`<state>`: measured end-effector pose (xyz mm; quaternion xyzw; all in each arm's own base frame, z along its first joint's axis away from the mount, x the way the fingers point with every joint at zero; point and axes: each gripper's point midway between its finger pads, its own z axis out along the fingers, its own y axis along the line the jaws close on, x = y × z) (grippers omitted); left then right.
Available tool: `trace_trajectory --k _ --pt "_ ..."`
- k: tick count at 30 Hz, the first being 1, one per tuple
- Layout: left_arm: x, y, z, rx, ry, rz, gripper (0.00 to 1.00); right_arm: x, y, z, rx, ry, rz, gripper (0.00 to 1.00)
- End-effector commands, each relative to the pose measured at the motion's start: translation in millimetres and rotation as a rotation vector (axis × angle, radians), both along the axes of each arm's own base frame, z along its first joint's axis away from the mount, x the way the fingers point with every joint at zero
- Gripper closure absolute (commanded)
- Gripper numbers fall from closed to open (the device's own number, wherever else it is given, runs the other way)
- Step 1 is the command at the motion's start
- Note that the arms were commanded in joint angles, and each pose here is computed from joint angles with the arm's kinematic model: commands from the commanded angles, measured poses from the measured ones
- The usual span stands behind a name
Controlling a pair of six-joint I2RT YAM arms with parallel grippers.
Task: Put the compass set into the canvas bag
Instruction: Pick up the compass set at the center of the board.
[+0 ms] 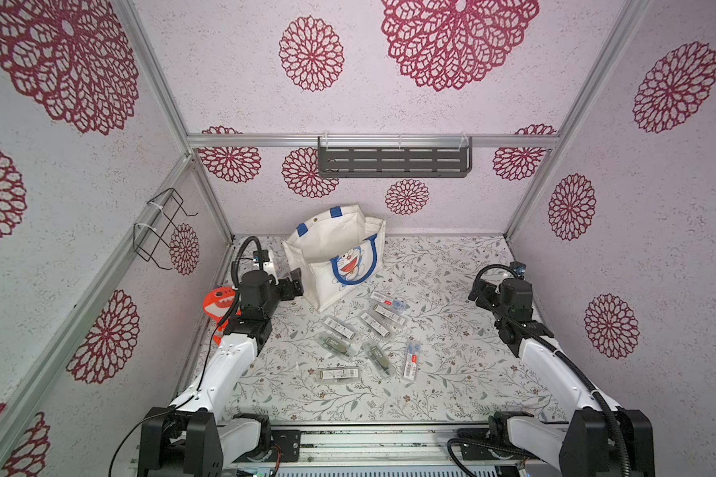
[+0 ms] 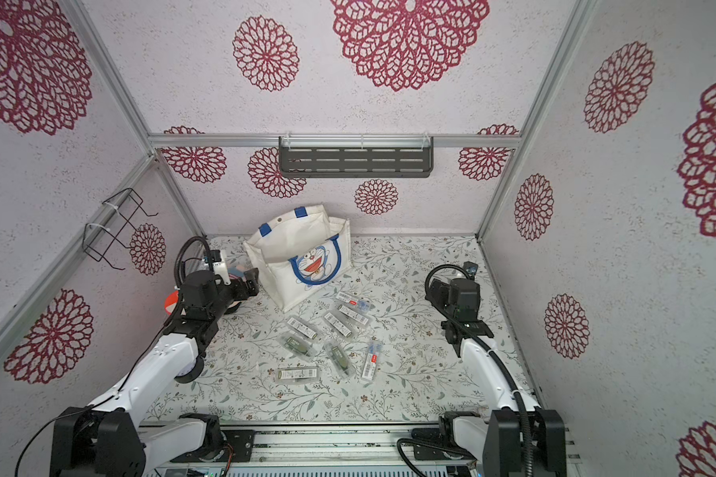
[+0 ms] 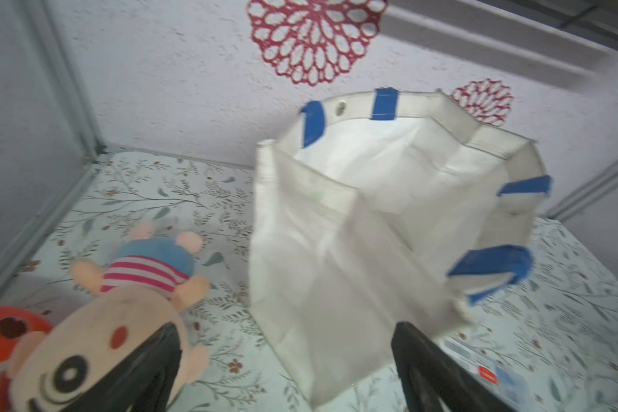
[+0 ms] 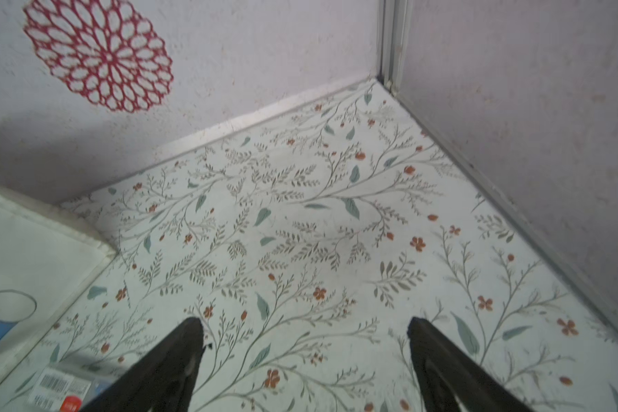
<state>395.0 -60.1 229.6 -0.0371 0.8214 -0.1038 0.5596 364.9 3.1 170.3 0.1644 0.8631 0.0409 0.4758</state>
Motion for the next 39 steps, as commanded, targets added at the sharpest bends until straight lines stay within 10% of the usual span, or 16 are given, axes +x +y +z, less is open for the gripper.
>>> trace_trajectory --k 1,13,39 --pt "-23.2 -24.2 -4.5 0.003 0.124 -0.055 0.04 -34.3 21.5 -35.1 0.044 0.245 0.029 0.07" --pt "-63.9 -118.0 0.2 -0.080 0.332 -0.545 0.08 -69.3 111.4 -65.9 0.064 0.453 0.219 0.18" --pt "-68.9 -129.3 -18.9 -0.036 0.406 -0.560 0.09 -132.8 197.6 -120.6 -0.038 0.649 0.319 0.31"
